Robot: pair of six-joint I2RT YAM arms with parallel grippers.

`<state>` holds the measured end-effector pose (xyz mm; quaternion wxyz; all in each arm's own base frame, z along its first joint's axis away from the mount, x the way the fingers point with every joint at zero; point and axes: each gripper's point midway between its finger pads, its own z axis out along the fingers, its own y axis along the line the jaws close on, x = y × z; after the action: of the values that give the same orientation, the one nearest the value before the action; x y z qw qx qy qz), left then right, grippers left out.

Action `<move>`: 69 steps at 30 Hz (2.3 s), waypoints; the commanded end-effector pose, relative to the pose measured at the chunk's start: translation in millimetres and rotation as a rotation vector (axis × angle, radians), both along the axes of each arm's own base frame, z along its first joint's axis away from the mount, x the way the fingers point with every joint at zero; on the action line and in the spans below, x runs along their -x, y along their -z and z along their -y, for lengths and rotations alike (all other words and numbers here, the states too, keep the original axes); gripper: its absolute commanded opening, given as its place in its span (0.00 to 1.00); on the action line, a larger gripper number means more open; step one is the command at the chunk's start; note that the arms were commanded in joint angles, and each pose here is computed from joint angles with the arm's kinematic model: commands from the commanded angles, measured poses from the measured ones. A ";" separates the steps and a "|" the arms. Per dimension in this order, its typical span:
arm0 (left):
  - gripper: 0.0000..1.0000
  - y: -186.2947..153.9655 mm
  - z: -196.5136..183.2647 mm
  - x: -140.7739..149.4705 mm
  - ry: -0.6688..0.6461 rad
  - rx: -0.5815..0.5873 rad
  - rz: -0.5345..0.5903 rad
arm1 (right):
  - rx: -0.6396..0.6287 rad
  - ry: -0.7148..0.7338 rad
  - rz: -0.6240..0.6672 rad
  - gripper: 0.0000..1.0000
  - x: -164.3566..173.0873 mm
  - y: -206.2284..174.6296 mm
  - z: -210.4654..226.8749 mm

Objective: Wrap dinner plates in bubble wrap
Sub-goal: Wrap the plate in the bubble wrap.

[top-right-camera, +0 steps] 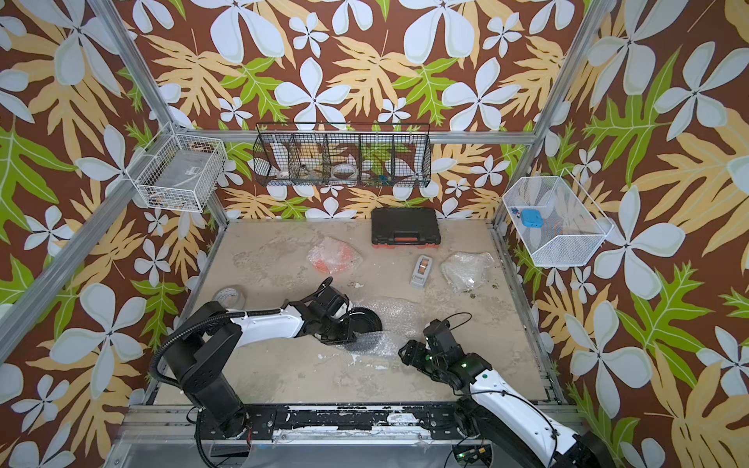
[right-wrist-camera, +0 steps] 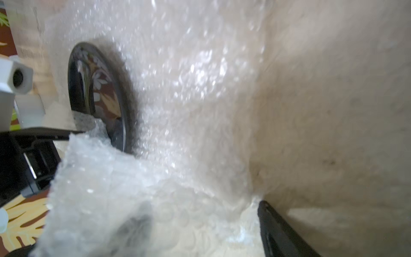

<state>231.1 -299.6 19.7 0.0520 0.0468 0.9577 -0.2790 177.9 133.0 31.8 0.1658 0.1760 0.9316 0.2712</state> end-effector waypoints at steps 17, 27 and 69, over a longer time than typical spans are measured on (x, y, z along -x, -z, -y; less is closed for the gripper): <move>0.06 -4.8 -22.1 -7.7 0.008 -0.156 0.016 | -0.027 -0.010 0.013 0.06 -22.3 12.3 20.7; 0.06 18.0 -14.9 1.1 0.037 -0.130 -0.056 | -0.053 -0.008 0.047 0.00 -39.8 -11.6 33.1; 0.05 -66.0 -3.3 -22.3 0.006 -0.060 0.081 | -0.149 -0.240 -0.052 0.00 -68.7 24.7 -115.3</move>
<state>250.8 -304.2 70.5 0.0760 0.0723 0.9587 -0.2643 251.4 259.9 21.3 0.0997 0.0637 0.9163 0.3826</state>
